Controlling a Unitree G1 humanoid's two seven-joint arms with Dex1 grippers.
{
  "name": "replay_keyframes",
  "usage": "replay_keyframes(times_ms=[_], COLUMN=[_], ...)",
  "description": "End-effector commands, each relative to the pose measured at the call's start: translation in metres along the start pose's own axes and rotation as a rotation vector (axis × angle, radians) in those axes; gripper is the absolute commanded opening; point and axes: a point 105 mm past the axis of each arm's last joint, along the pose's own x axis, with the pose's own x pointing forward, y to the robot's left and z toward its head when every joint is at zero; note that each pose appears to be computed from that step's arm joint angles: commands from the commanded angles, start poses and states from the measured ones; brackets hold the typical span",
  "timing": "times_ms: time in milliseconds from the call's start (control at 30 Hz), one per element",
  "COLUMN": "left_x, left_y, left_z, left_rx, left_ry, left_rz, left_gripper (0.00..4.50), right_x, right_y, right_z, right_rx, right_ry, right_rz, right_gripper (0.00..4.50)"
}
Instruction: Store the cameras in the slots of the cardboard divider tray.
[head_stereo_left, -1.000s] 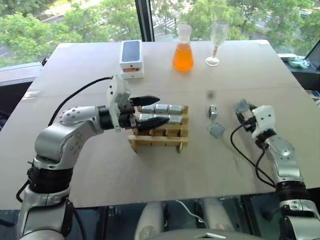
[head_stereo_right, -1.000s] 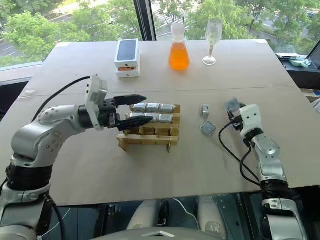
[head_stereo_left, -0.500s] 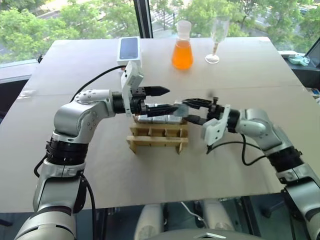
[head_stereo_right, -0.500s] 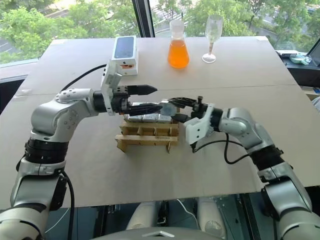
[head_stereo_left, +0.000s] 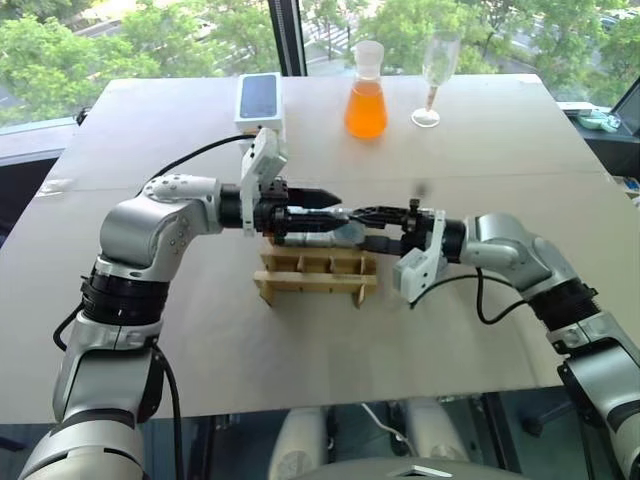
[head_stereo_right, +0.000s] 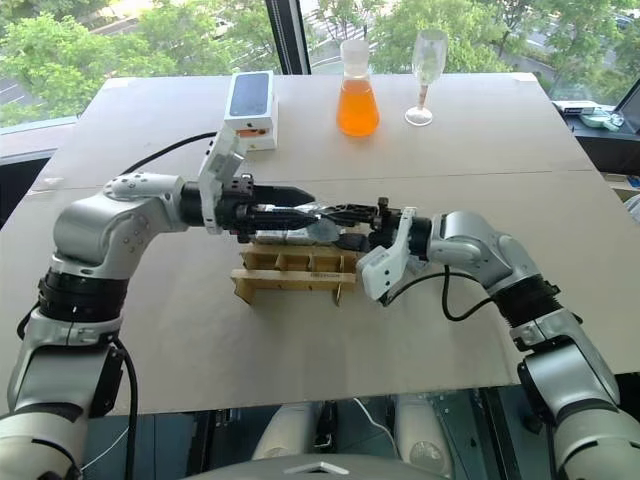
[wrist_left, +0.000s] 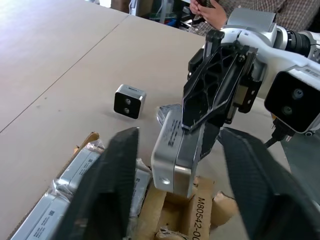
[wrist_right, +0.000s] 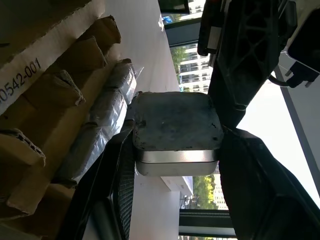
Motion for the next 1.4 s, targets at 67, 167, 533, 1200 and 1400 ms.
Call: replay_keyframes(times_ms=[67, 167, 533, 1200, 1400], left_x=[-0.001, 0.002, 0.006, -0.027, -0.06], left_y=[-0.005, -0.006, -0.002, 0.015, 0.011], left_z=[0.005, 0.001, 0.003, 0.011, -0.026], left_rx=[0.027, 0.034, 0.055, 0.222, 0.224], left_ry=[0.043, 0.076, 0.109, -0.003, 0.095], left_rz=[-0.047, -0.069, -0.105, -0.004, 0.005], left_gripper=[1.98, 1.98, 1.69, 0.81, 0.81], right_x=[0.003, 0.003, 0.005, -0.056, -0.096], right_y=[-0.02, -0.02, -0.021, -0.01, 0.017], right_z=[0.008, 0.007, 0.012, 0.029, 0.045], right_rx=[-0.061, -0.063, -0.084, 0.857, 1.431], right_ry=[-0.048, -0.051, -0.068, -0.089, -0.084], right_rz=[-0.047, -0.045, -0.036, -0.286, -0.429], right_gripper=[1.85, 1.85, 1.85, 4.47, 4.47])
